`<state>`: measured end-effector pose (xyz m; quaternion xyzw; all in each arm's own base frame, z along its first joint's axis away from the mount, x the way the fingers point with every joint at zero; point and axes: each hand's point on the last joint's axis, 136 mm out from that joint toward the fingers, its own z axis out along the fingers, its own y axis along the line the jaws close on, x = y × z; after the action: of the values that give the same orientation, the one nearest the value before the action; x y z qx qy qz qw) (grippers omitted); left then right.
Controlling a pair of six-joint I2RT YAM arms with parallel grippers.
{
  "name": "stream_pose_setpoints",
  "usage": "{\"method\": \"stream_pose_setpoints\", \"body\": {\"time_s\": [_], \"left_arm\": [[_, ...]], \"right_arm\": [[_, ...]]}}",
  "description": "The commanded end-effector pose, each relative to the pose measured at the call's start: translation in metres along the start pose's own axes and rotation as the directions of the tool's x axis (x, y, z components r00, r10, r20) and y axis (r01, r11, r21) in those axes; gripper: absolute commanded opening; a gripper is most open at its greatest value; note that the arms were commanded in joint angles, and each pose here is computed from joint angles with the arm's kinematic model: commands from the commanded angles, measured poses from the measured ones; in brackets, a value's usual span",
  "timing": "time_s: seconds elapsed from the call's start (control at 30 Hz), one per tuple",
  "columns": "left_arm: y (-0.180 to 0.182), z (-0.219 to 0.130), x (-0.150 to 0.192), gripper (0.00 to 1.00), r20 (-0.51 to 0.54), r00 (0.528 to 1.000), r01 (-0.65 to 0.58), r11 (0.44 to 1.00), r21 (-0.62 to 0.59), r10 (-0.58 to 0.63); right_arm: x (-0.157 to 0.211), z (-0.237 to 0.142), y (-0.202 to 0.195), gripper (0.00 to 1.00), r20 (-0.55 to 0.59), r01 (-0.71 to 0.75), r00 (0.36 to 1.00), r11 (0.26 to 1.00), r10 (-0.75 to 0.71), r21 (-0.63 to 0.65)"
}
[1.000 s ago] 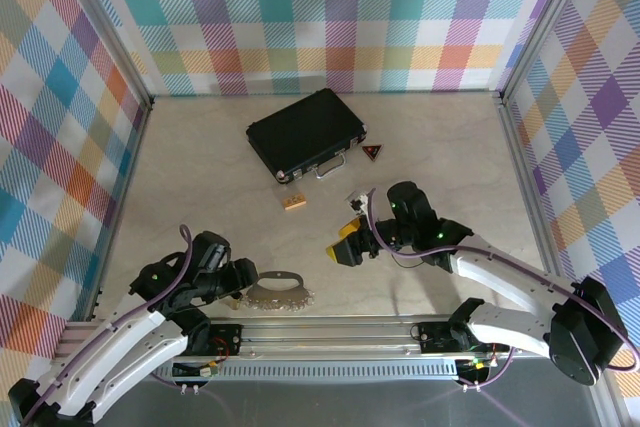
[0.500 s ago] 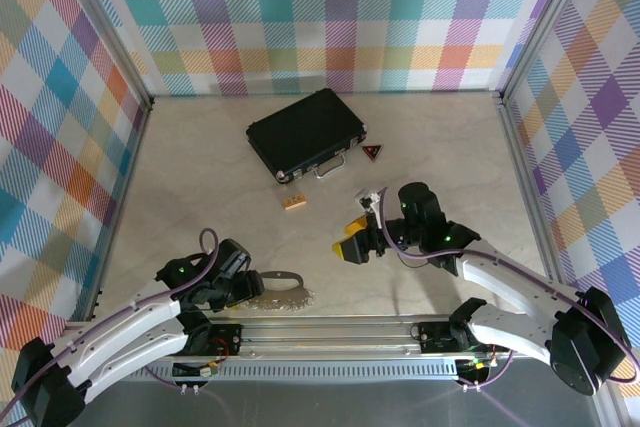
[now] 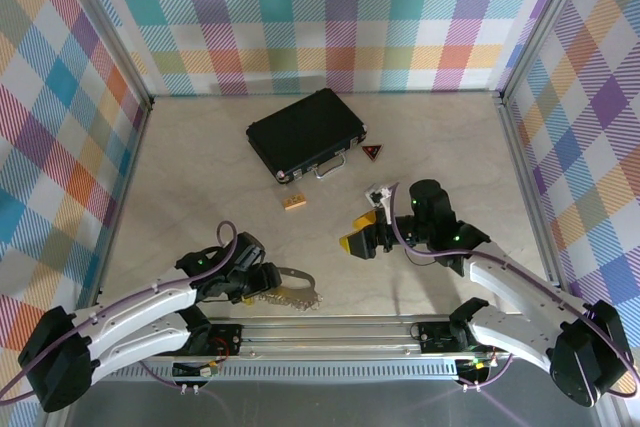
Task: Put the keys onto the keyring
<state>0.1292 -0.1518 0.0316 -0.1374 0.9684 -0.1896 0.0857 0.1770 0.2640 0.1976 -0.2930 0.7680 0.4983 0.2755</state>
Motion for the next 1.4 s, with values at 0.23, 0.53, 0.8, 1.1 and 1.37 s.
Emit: {"method": "stream_pose_setpoints", "body": {"time_s": [0.23, 0.53, 0.8, 1.1, 1.37], "left_arm": [[-0.068, 0.006, -0.021, 0.72, 0.006, 0.998, -0.07, 0.988, 0.139, 0.07], [-0.067, -0.021, -0.021, 0.7, 0.014, 0.982, -0.186, 0.977, 0.104, 0.186], [-0.031, -0.033, -0.024, 0.52, 0.036, 0.979, -0.199, 0.98, 0.001, 0.199], [-0.007, -0.017, -0.026, 0.35, 0.013, 0.984, -0.177, 0.984, -0.023, 0.177], [-0.001, -0.006, -0.019, 0.27, -0.021, 0.979, -0.203, 0.979, -0.022, 0.202]], "right_arm": [[0.0, -0.016, 0.006, 0.93, 0.014, 0.015, 1.0, 0.999, -0.016, 0.031], [-0.002, -0.017, 0.004, 0.93, 0.021, 0.008, 1.0, 0.999, -0.009, 0.041], [-0.01, -0.014, 0.004, 0.93, 0.036, -0.016, 0.999, 0.999, 0.015, 0.028], [-0.013, -0.015, 0.003, 0.93, 0.046, -0.045, 0.998, 0.998, 0.043, 0.045], [-0.017, -0.01, -0.003, 0.93, 0.033, -0.045, 0.998, 0.997, 0.044, 0.058]]}}
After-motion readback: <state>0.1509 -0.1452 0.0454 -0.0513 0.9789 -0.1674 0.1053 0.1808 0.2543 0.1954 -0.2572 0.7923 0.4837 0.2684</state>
